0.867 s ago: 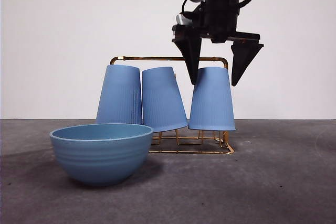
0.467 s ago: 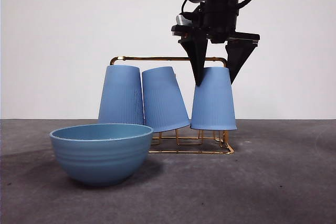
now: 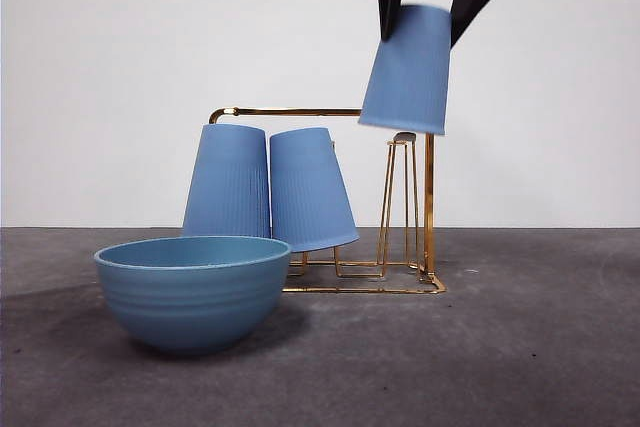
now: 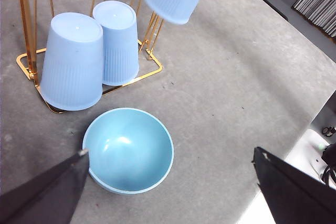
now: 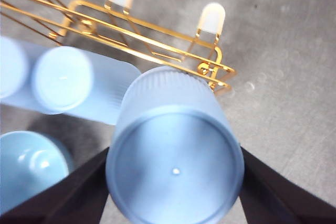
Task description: Right arm lift cup from the cupboard, then place it on the right of the bowl
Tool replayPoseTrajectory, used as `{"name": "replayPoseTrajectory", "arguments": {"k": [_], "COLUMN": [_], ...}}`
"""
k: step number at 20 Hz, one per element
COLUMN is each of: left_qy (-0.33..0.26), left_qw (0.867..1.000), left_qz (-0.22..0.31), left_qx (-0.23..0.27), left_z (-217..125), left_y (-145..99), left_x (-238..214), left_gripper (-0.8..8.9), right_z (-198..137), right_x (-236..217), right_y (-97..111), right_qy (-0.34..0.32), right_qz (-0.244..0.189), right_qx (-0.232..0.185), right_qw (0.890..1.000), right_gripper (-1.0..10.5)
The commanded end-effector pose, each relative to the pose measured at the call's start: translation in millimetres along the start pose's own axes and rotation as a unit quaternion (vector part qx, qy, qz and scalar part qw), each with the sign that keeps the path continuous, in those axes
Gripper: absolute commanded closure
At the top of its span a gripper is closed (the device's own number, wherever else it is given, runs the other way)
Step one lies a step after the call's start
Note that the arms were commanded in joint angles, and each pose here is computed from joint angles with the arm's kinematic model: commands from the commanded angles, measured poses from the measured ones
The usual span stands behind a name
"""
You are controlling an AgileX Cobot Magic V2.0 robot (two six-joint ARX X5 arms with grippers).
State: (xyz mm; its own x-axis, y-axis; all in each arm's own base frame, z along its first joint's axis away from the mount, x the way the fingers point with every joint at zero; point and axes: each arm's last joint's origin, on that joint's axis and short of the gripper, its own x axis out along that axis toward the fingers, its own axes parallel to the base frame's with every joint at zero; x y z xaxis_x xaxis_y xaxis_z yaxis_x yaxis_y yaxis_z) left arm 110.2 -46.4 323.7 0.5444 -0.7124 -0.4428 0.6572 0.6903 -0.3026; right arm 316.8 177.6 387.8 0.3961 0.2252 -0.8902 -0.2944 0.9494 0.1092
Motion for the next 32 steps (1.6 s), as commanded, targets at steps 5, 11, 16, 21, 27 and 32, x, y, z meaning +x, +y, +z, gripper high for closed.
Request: {"name": "replayPoseTrajectory", "arguments": {"k": [5, 11, 16, 21, 27, 32], "left_qy": [-0.008, 0.007, 0.028, 0.061, 0.089, 0.112], "left_qw": [1.0, 1.0, 0.999, 0.995, 0.98, 0.95], "left_qz": [-0.004, -0.004, -0.004, -0.054, -0.132, -0.221], "left_qx": [0.011, 0.001, -0.017, -0.052, -0.116, -0.19], "left_z": [5.2, 6.8, 10.0, 13.3, 16.9, 13.3], "left_y": [-1.3, 4.0, 13.2, 25.5, 50.2, 73.4], "left_x": [-0.9, 7.4, 22.3, 47.6, 92.2, 134.5], "left_gripper": [3.12, 3.12, 3.15, 3.19, 3.23, 3.23], "right_z": [-18.9, -61.2, -105.0, -145.5, -170.6, -183.3], "right_x": [-13.9, -24.7, -23.3, 3.1, 41.3, 70.3], "right_y": [10.5, 7.1, -1.9, -9.0, -22.5, -37.8], "right_qy": [0.029, 0.023, -0.042, -0.107, -0.158, -0.202], "right_qz": [-0.002, -0.013, 0.078, 0.188, 0.322, 0.414], "right_qx": [-0.015, -0.037, -0.044, -0.05, -0.015, 0.034], "right_qw": [0.999, 0.999, 0.995, 0.975, 0.933, 0.887], "right_gripper": [6.9, 6.9, 6.9, 6.9, 6.9, 6.9]}}
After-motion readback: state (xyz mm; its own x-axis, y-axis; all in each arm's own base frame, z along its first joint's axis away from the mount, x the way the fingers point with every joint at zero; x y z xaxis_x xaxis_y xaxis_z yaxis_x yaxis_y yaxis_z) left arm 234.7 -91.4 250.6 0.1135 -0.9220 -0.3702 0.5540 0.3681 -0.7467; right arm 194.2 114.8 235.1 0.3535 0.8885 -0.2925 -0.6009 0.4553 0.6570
